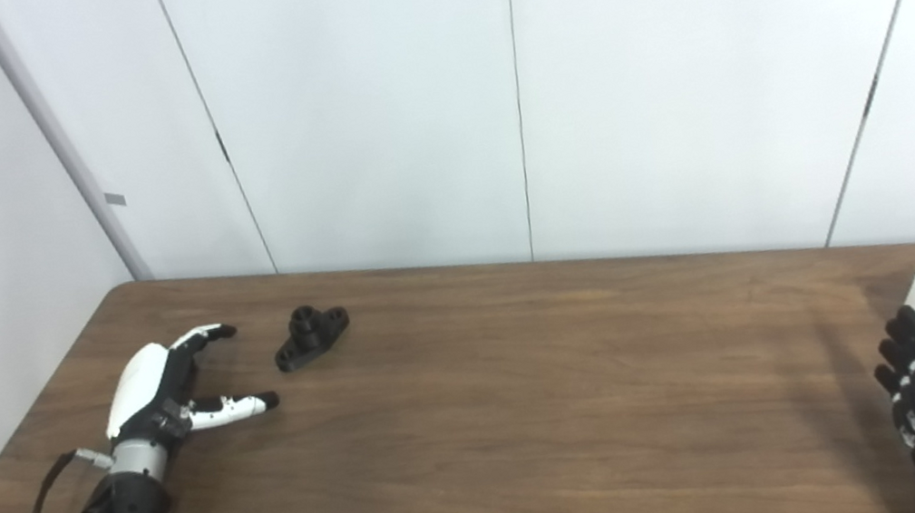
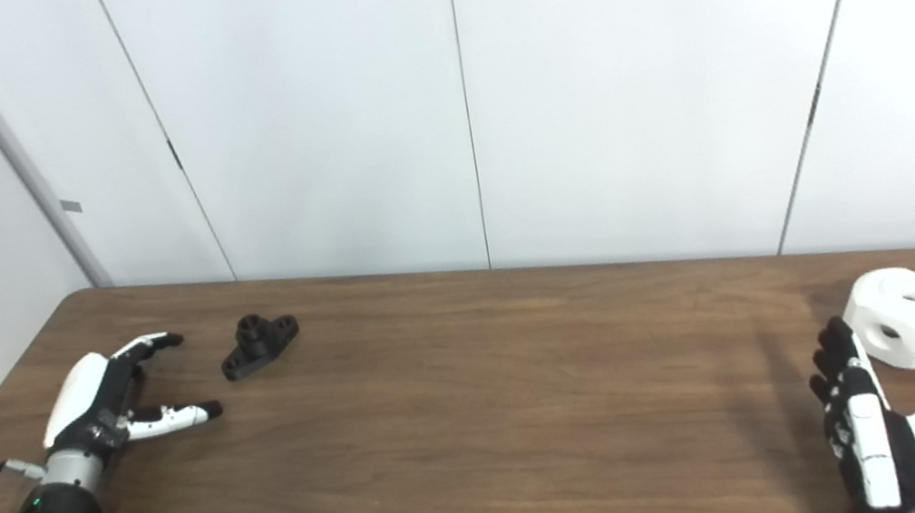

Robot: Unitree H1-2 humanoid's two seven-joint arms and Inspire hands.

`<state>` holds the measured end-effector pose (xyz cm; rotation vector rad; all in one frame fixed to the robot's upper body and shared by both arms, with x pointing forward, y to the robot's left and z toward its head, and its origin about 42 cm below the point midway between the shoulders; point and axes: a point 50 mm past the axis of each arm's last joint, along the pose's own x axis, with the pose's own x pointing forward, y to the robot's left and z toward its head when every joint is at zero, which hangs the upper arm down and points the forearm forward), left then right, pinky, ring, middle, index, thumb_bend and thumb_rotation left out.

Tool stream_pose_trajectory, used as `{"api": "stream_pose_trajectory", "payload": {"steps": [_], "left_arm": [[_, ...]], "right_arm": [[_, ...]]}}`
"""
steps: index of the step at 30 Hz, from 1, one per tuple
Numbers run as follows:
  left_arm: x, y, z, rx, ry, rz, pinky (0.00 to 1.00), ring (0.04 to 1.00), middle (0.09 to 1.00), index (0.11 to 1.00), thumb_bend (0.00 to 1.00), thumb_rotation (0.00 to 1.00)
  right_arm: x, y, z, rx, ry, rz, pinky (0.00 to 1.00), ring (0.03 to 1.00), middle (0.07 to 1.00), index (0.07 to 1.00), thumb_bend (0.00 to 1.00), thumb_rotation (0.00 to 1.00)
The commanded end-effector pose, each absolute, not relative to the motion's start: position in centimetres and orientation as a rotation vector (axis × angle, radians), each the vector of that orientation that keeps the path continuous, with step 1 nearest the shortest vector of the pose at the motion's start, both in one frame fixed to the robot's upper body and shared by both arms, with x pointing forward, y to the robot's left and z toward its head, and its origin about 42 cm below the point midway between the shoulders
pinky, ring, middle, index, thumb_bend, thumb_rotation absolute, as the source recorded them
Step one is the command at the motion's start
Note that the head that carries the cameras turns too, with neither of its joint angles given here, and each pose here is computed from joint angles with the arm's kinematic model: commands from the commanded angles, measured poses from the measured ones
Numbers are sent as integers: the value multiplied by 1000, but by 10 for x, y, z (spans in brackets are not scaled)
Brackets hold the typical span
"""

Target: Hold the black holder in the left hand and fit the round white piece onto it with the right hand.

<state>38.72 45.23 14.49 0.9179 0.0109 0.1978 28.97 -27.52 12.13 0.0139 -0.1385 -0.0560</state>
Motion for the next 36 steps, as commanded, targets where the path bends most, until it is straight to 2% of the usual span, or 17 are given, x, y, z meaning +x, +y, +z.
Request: {"api": "stream_pose_trajectory", "payload": {"steps": [1,4,10,12,17,27,36], "left_arm": [[393,457,153,959,11,167,824,867,851,791,957,282],[397,452,153,980,28,146,820,872,850,790,947,323],[406,449,152,1032,33,104,848,888,836,792,956,492],[409,447,152,1038,33,94,850,890,834,794,956,502],[415,442,152,1032,36,80,825,879,831,791,963,467],[423,437,153,1029,14,52,790,849,824,781,953,399],[428,437,153,1041,19,35,780,843,815,774,973,384]], "right_arm": [[290,-275,131,12,-174,-47,1000,1000,1000,1000,402,1000],[290,-273,133,7,-180,-48,1000,1000,1000,1000,414,1000],[288,-269,138,24,-189,-51,1000,1000,1000,1000,402,1000],[287,-268,140,30,-193,-53,1000,1000,1000,1000,399,1000],[285,-265,144,38,-195,-56,1000,1000,1000,1000,383,1000],[282,-262,145,32,-200,-53,1000,1000,1000,1000,422,1000],[277,-260,156,38,-212,-54,1000,1000,1000,1000,401,1000]]}}
